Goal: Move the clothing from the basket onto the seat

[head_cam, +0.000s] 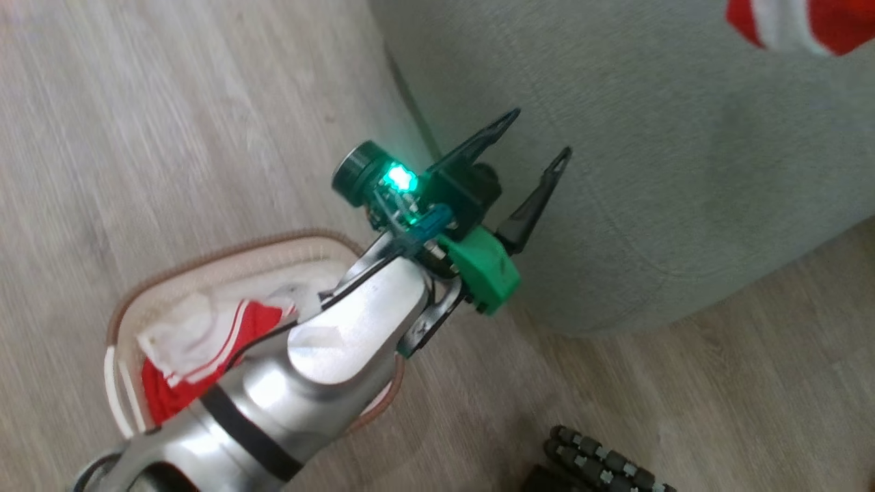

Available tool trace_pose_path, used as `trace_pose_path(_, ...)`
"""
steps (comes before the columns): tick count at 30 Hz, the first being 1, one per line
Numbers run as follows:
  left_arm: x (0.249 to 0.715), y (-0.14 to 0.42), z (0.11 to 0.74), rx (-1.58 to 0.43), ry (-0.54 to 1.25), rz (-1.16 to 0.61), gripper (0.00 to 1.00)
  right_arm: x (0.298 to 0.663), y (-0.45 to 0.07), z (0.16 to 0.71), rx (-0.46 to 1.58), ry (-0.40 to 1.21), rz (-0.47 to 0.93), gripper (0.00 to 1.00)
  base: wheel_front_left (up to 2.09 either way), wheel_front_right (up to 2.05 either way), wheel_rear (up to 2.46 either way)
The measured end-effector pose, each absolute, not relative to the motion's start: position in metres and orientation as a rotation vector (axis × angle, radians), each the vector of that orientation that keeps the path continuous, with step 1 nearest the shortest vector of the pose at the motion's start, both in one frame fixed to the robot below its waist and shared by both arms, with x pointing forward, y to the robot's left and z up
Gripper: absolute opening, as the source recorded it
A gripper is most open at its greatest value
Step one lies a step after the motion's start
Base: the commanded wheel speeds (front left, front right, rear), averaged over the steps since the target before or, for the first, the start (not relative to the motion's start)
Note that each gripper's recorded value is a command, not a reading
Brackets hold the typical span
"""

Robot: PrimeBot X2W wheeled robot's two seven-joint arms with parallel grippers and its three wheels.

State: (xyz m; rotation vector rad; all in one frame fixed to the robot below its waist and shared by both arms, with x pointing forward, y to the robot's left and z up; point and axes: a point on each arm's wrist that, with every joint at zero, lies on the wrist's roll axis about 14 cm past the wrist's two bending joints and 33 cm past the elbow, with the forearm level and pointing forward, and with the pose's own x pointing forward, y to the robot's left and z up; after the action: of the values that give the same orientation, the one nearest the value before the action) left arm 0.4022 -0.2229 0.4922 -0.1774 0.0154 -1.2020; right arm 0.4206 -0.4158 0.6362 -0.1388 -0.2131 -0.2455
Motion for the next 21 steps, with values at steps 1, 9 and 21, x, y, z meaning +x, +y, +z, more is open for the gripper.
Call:
trace_pose_path(1, 0.405, -0.223, 0.489, -0.181, 0.02, -1.197, 1.0, 0.428, -0.418, 0.632, -0.142, -0.2, -0.246, 0.0, 0.0, 0.0, 0.0)
trace_pose_path(9, 0.431, -0.214, 0.465, -0.188, 0.053, -1.144, 1.0, 0.482, -0.442, 0.599, -0.175, -0.09, -0.27, 0.0, 0.0, 0.0, 0.0)
trace_pose_path(21, 0.46, -0.193, 0.42, -0.17, 0.121, -1.049, 1.0, 0.542, -0.458, 0.524, -0.143, 0.066, -0.298, 0.0, 0.0, 0.0, 0.0)
